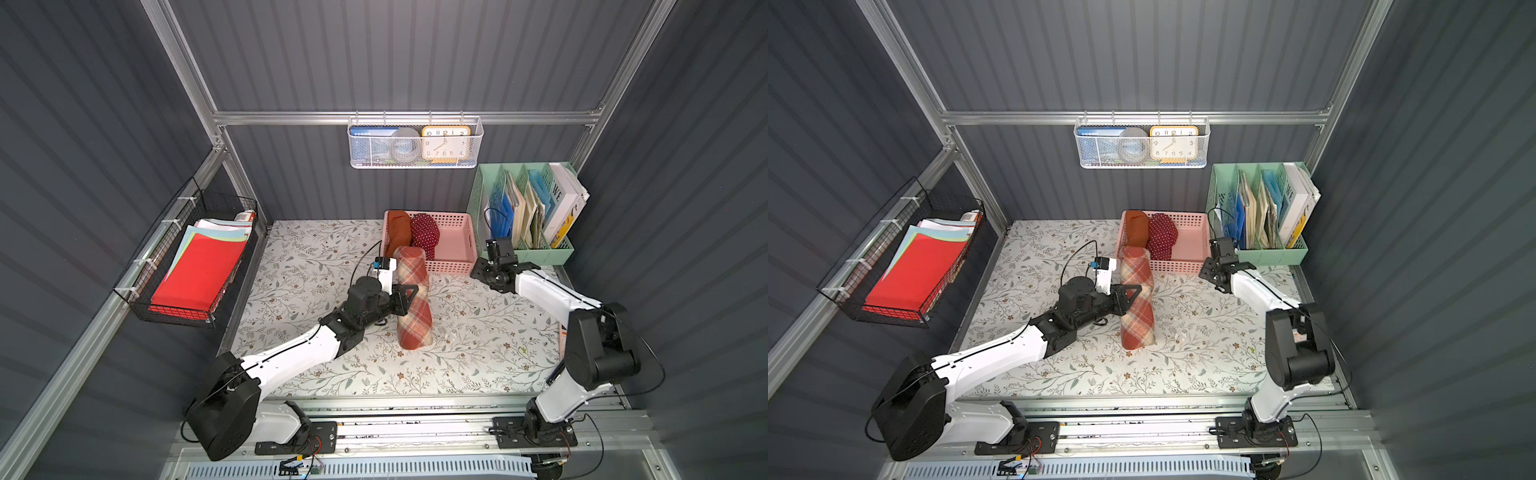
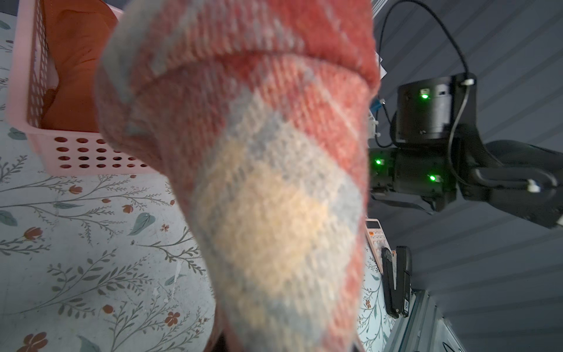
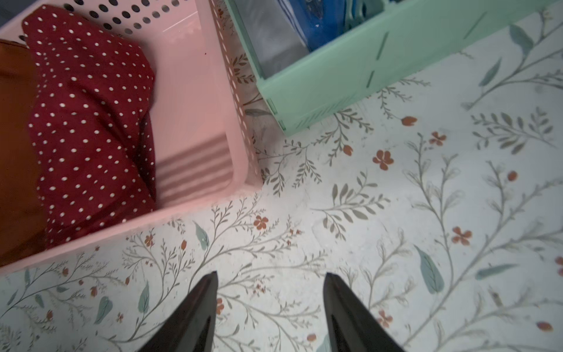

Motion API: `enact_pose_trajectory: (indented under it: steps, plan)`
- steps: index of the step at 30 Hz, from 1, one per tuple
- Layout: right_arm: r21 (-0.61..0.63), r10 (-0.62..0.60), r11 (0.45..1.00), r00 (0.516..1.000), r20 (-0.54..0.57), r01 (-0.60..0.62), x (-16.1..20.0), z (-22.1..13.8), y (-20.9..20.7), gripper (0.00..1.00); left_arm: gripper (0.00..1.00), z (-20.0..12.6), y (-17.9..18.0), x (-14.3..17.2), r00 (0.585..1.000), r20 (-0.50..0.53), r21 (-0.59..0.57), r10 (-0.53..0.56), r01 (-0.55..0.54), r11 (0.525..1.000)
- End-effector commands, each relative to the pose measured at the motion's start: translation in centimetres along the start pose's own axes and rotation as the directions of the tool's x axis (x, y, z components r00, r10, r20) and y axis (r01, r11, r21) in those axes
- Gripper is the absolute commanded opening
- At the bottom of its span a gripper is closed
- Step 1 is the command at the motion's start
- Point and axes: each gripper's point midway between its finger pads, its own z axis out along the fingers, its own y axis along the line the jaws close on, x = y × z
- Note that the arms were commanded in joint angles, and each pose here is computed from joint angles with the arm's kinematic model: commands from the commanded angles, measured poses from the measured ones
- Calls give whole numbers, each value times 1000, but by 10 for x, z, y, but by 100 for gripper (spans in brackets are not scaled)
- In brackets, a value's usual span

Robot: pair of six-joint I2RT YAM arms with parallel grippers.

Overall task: Roll up the skirts
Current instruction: Move the basket to the center of the board, then place the skirt in the basket.

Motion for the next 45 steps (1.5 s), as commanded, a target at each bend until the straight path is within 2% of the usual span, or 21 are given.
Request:
enact_pose_trajectory:
  steps: [1,4,8,11,17,24,30,41,45]
  plan:
    - [-14,-20,1000,999,29,21,-26,14,7,57,0,-13,-25,-30,997,67,77,45,-50,996]
    - [-12,-22,1000,1000,-17,21,-30,36,11,52,0,-15,-32,-35,996,72,101,53,-60,993]
    - [-52,-16,999,999,-45,13,-27,60,21,29,0,-17,-41,-41,994,82,134,66,-77,988]
    - [-45,-11,999,996,-86,7,-19,69,20,24,0,-20,-40,-44,993,89,127,80,-91,988]
    - [-79,-29,997,994,-105,20,-12,72,25,0,0,-23,-40,-51,990,102,125,95,-107,986]
    - [-132,-68,990,988,-139,50,1,50,39,0,0,-29,-48,-66,984,128,133,121,-138,982]
    - [-175,-102,982,979,-176,71,43,17,45,0,0,-22,-63,-82,980,143,178,140,-164,970]
    - [-285,-131,957,952,-278,49,129,-51,35,0,0,24,-90,-87,985,113,346,130,-162,924]
    - [-252,-86,968,960,-266,17,143,-80,34,0,0,43,-88,-82,990,106,367,97,-129,921]
